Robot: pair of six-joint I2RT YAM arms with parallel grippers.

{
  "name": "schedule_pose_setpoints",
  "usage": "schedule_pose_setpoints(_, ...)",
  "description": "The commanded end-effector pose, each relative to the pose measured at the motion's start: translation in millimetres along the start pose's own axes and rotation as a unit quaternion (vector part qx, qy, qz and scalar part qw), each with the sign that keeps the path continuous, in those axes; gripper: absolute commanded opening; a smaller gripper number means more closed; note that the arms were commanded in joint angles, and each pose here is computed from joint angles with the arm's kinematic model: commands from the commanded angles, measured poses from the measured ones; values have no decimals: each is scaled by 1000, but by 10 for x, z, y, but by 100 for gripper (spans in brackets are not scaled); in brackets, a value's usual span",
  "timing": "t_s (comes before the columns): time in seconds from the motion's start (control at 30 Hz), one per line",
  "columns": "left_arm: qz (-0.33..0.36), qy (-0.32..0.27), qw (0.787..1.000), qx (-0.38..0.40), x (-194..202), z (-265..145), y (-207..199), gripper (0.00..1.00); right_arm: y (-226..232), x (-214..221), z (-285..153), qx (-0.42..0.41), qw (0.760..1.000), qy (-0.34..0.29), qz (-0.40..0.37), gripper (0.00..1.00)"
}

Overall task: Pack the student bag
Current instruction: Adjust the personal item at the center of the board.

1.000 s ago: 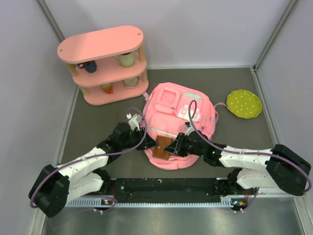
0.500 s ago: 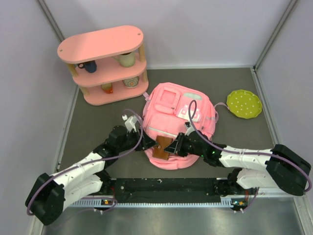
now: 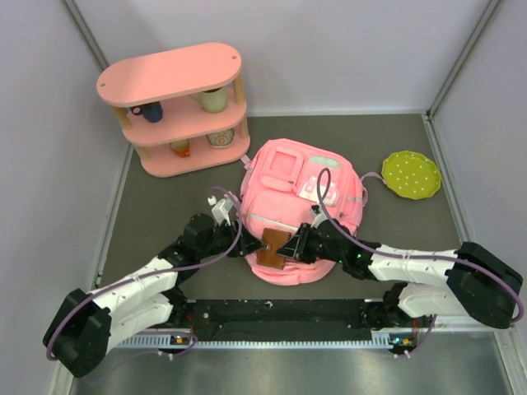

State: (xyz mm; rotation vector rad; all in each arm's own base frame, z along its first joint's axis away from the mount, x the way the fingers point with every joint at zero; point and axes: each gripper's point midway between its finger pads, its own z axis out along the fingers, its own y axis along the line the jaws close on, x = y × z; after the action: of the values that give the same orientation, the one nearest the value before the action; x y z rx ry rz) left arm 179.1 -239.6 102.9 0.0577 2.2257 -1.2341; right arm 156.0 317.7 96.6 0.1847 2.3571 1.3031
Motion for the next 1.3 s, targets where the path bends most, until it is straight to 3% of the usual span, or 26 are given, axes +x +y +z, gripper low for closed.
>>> schedule_pose_setpoints(0.0, 25, -7, 999, 31, -24, 22, -92, 52, 185, -128, 36, -22, 1000, -17, -7, 20)
schedule_pose_setpoints(0.37, 25, -6, 999, 46, -89, 80, -178, 41, 208, -134, 43, -24, 1000, -15, -7, 20)
schedule_pose_setpoints(0.73, 0, -39, 998, 57, -145, 35, -212, 42, 216, -109, 77, -26, 1000, -8, -8, 19)
schedule_pose_setpoints(1.03, -14, -33, 998, 60, -77, 40, -187, 41, 221, -98, 95, -25, 1000, -3, -7, 20)
schedule_pose_setpoints(1.27, 1, -24, 998, 56, -46, 65, -177, 32, 233, -98, 109, -27, 1000, -1, -5, 20)
